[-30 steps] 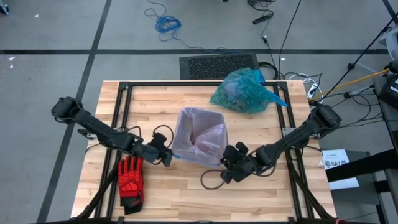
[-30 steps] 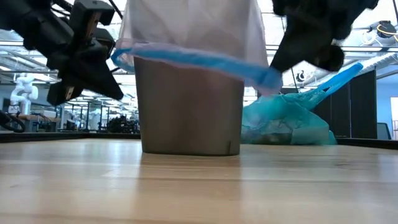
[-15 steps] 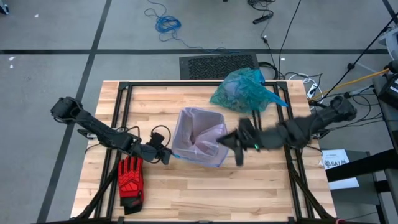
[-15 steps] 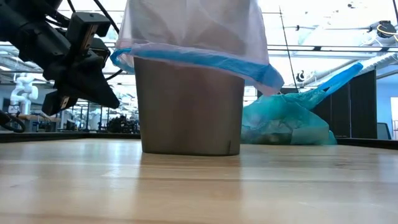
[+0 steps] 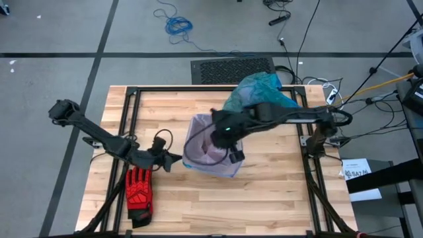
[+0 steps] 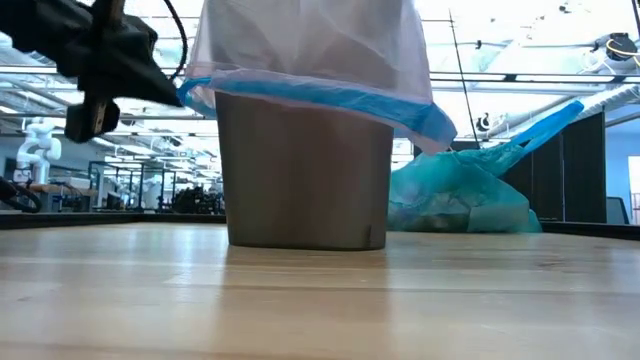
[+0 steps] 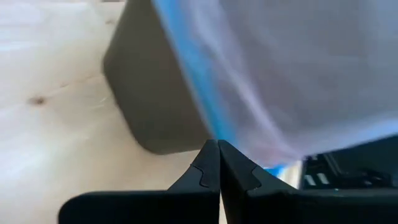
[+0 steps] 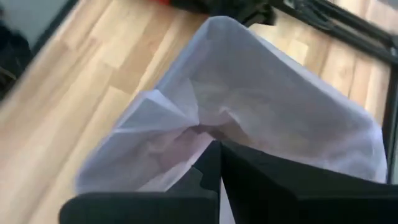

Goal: Place trash/remove bag and relplace
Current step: Put the pink trash bag into the trash bin

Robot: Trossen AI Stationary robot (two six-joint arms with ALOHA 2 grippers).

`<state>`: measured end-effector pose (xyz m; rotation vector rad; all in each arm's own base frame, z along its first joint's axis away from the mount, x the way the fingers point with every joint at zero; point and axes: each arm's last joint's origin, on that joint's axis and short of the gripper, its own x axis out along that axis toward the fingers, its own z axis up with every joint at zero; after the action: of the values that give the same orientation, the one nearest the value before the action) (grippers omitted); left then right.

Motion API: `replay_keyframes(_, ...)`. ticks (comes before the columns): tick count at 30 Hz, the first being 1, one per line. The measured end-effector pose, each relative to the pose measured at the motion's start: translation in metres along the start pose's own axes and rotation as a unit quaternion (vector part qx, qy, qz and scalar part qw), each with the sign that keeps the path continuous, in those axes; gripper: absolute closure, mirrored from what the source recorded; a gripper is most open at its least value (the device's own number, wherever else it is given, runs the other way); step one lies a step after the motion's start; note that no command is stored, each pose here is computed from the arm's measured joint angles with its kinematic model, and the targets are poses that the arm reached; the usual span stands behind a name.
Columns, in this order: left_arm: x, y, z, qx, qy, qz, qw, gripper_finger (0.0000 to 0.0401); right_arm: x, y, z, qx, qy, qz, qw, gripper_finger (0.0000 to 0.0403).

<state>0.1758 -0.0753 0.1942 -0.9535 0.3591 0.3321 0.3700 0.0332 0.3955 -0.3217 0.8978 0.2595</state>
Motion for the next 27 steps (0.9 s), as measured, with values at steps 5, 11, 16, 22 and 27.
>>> replay_keyframes(5, -0.016, -0.017, 0.009, 0.017, -0.027, -0.044, 0.999, 0.0401, 0.035, -0.003, 0.007, -0.069, 0.018, 0.029, 0.997, 0.0403)
replay_keyframes(11, -0.023, -0.021, 0.011, 0.020, -0.043, -0.060, 0.997, 0.0401, 0.071, -0.012, 0.006, -0.084, 0.031, 0.029, 0.996, 0.0403)
replay_keyframes(16, -0.017, -0.019, 0.005, 0.029, -0.035, -0.045, 0.998, 0.0401, 0.088, -0.030, 0.003, -0.072, 0.029, 0.015, 0.997, 0.0403)
replay_keyframes(22, -0.004, -0.014, -0.006, 0.024, -0.023, -0.011, 0.999, 0.0401, 0.103, -0.040, -0.006, -0.070, 0.055, 0.019, 0.996, 0.0403)
replay_keyframes(27, 0.004, -0.011, -0.013, 0.023, -0.017, 0.009, 1.000, 0.0401, 0.108, -0.032, -0.011, -0.098, 0.083, 0.040, 0.991, 0.0403)
